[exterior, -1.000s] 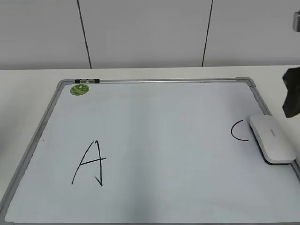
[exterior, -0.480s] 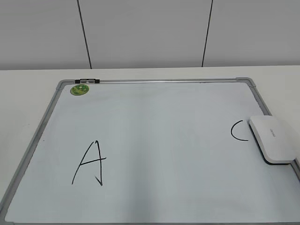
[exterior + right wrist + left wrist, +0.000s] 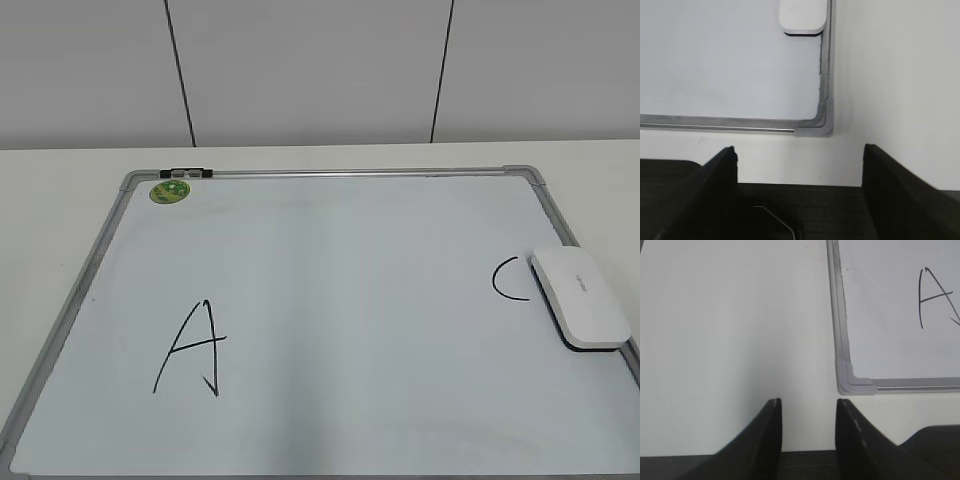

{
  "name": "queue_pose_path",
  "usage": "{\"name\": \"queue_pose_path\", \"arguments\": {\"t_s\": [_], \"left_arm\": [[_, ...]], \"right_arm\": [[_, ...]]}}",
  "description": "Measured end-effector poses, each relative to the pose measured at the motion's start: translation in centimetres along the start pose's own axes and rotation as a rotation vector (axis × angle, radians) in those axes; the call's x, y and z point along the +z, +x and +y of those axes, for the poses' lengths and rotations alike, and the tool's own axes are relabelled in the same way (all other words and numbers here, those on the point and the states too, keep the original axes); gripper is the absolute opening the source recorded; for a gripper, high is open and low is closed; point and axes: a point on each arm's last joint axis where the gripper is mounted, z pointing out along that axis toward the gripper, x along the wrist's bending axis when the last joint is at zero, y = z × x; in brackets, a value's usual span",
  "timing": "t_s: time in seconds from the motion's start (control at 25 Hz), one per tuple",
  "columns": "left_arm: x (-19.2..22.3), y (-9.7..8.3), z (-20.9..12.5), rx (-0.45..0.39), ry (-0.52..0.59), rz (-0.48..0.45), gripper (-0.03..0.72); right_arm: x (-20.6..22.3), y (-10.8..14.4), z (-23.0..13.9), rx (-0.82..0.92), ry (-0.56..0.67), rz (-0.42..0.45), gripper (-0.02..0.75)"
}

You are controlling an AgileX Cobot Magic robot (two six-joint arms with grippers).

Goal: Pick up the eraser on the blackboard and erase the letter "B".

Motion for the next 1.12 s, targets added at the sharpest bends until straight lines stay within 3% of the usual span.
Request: {"name": "queue_pose_path", "arguments": {"t_s": [0.24,0.84,1.12], "left_arm": [[0.65,0.00,-0.06,0.003,-0.021,0.002,0.258],[0.65,0.00,0.01,0.003,-0.028,0.002,0.258],[0.65,0.00,0.01,0.003,-0.028,0.002,0.258]], "right_arm": [[0.05,-0.59,-0.57,-0.026,-0.024,-0.055,0.573],[0.10,-0.62,-0.60,-0.057,-0.021,-0.058,0.573],[0.14,-0.05,-0.68,-0.169,-0.015,0.004,0.573]]}}
